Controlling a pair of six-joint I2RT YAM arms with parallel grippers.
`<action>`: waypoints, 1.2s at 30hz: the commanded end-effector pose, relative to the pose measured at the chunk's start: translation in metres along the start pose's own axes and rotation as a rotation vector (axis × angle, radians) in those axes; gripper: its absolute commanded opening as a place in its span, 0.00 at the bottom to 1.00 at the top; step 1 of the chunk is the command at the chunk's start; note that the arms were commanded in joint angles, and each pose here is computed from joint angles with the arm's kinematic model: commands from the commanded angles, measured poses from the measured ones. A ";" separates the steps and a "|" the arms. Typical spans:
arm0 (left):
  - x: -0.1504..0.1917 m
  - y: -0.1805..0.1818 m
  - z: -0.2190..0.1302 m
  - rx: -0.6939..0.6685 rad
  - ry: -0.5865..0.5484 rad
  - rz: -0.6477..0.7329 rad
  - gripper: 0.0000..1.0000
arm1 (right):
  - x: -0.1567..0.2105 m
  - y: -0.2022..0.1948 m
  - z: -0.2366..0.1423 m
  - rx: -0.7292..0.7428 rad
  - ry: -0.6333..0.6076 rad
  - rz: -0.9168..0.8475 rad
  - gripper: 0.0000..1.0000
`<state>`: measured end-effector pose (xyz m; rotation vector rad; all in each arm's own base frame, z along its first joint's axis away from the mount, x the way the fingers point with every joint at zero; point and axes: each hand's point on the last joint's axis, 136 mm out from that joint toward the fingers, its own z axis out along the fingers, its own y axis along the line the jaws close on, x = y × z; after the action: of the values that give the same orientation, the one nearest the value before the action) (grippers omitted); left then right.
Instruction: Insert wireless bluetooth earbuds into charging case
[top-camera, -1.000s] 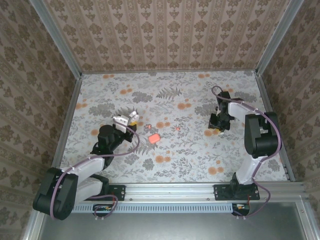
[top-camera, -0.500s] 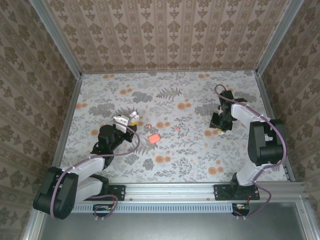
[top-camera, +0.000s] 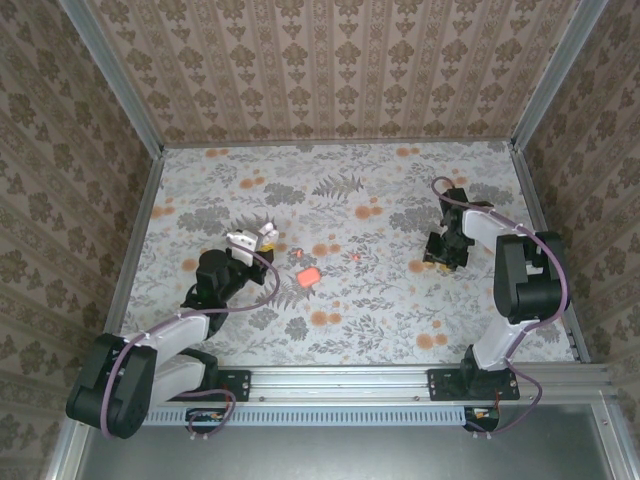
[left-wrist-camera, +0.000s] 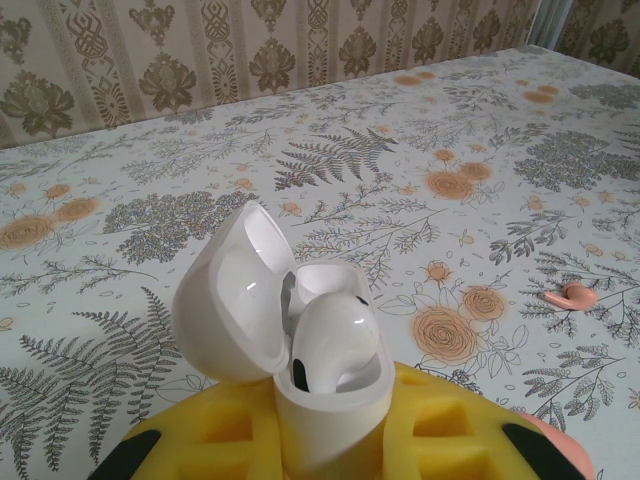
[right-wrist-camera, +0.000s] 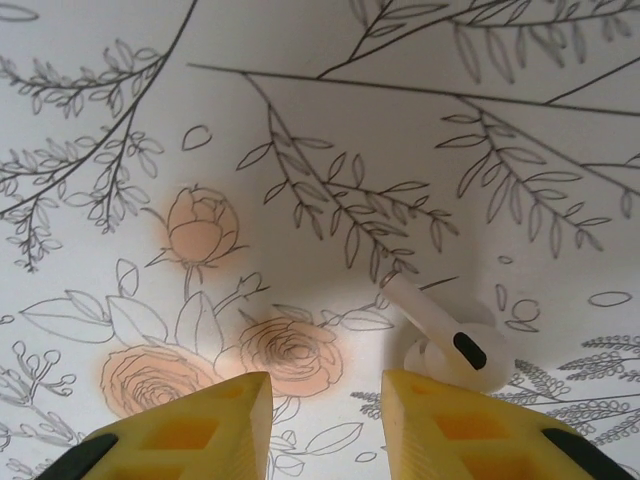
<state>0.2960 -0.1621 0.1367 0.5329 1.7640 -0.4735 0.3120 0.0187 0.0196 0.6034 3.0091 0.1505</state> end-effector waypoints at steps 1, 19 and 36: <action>-0.013 0.000 0.002 0.012 -0.026 0.027 0.01 | -0.004 -0.013 0.006 0.058 -0.001 0.012 0.36; -0.015 -0.002 0.005 0.027 -0.027 0.021 0.01 | -0.016 -0.015 -0.040 0.046 -0.090 -0.012 0.38; -0.013 0.001 0.002 0.006 -0.018 0.034 0.01 | -0.049 -0.008 -0.008 0.060 -0.008 -0.056 0.39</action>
<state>0.2951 -0.1636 0.1309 0.5501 1.7867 -0.4775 0.3550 -0.0060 0.0293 0.5470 2.9953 0.0677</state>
